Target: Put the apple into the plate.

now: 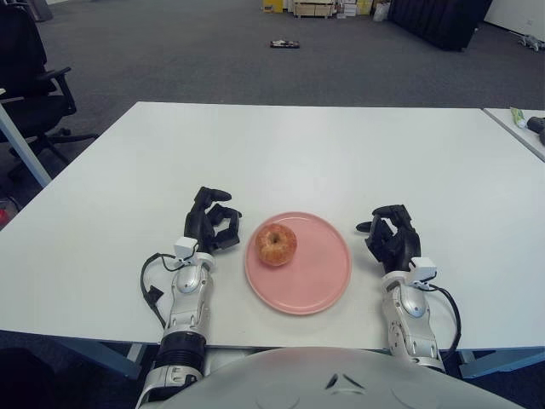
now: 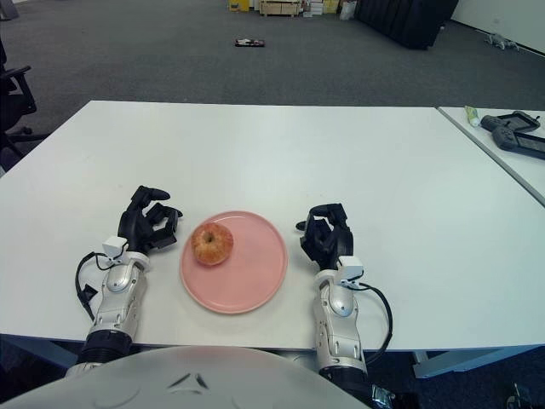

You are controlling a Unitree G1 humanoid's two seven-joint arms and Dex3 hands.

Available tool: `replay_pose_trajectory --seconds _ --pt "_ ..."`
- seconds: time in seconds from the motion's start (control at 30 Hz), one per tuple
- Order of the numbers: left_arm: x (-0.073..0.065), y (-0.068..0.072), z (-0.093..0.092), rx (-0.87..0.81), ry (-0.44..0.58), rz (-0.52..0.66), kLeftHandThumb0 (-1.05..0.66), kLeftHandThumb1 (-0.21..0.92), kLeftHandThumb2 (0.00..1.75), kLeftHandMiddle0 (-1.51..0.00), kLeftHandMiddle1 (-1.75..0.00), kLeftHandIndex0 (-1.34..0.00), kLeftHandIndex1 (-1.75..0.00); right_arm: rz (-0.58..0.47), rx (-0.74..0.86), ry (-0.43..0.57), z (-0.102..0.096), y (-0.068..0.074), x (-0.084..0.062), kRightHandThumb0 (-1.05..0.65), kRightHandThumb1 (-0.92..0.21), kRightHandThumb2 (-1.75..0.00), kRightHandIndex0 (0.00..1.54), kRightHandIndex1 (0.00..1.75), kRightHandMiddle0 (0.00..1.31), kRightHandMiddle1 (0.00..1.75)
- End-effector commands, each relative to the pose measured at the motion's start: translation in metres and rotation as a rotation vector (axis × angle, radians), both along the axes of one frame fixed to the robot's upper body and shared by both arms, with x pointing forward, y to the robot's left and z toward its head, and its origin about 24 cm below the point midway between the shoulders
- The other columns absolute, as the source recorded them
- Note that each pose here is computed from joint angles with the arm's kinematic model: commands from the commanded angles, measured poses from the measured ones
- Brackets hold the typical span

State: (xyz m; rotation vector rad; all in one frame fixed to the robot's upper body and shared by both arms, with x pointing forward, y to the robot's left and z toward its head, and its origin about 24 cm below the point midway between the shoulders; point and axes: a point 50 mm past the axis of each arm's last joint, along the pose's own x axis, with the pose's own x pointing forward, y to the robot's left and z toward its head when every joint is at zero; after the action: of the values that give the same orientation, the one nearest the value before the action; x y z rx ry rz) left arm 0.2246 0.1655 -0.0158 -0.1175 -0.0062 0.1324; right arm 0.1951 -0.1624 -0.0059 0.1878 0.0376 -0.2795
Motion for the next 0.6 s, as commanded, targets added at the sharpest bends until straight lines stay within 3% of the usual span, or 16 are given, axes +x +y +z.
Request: replay_pose_trajectory --seconds 0.0,0.57 --pt "-0.0067 -0.0006 -0.0123 -0.005 0.068 -0.004 -0.01 0.31 1.23 -0.73 -1.43 -0.45 -1.75 -0.014 0.029 0.025 -0.0034 0.0036 -0.0021 -0.38 -0.70 -0.83 0.56 1.41 0.33 1.75" --pt "-0.0067 -0.0006 -0.0115 -0.004 0.064 -0.005 -0.01 0.32 1.24 -0.71 -1.47 -0.43 -1.75 -0.009 0.024 0.027 -0.0036 0.0042 -0.0029 -0.38 -0.71 -0.82 0.56 1.43 0.32 1.75"
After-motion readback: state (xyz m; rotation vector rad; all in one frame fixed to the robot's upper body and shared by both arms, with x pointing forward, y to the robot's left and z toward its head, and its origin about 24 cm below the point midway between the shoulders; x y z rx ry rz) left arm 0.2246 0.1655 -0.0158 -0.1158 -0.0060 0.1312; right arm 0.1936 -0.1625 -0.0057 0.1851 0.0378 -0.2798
